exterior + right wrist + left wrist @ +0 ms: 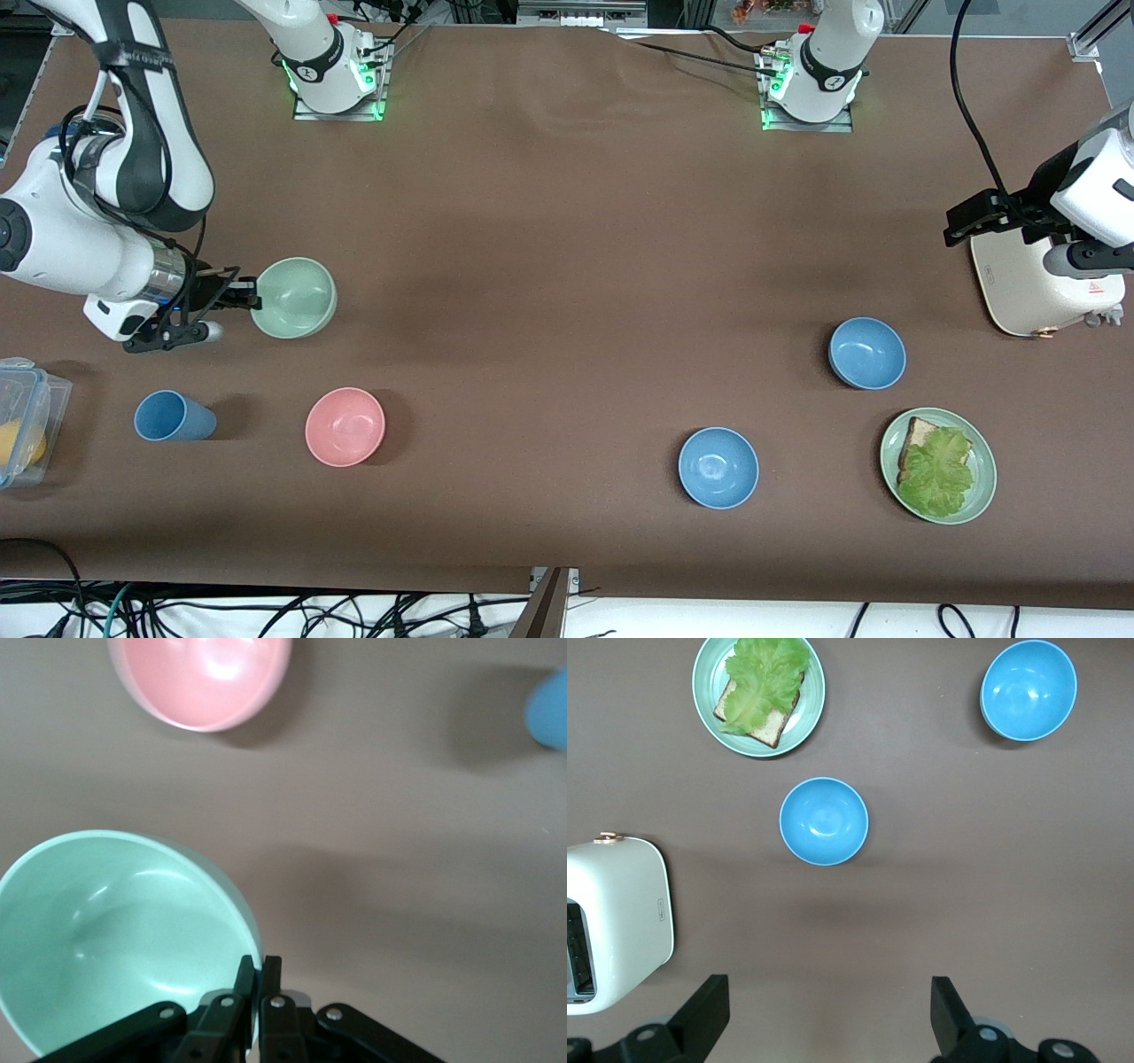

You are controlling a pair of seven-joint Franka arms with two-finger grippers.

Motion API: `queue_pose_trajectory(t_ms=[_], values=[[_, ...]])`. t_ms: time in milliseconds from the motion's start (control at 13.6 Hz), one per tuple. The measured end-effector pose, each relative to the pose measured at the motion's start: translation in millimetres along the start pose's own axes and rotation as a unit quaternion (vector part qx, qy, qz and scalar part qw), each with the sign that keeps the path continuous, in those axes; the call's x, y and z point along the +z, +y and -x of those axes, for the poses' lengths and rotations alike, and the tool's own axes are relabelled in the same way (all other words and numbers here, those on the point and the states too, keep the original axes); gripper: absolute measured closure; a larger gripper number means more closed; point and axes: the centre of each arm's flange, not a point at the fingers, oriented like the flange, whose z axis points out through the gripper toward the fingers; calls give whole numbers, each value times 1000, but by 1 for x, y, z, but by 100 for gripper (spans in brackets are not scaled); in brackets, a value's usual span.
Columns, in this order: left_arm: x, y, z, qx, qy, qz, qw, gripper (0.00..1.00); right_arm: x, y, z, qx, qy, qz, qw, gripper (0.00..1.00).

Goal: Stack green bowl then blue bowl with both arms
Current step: 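Carry the green bowl with the right gripper to the table middle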

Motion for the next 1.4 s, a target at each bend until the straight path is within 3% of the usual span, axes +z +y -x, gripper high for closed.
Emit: queue_pose_trajectory(t_ms=[295,590,812,1107,1402], values=[[0,0,0,0,0,0,1000,0,-1,-118,-8,8,-7,-28,1000,96],[0,1,0,1,0,0,1000,0,25,-256,-2,38,25,-54,998,96],[1,1,-1,1,0,0,1000,0,82,-358,13,79,54,-71,993,96],[1,1,-1,1,0,0,1000,0,181,-444,45,119,71,-40,990,96],[1,1,-1,1,0,0,1000,0,241,-488,54,159,80,-15,984,96]])
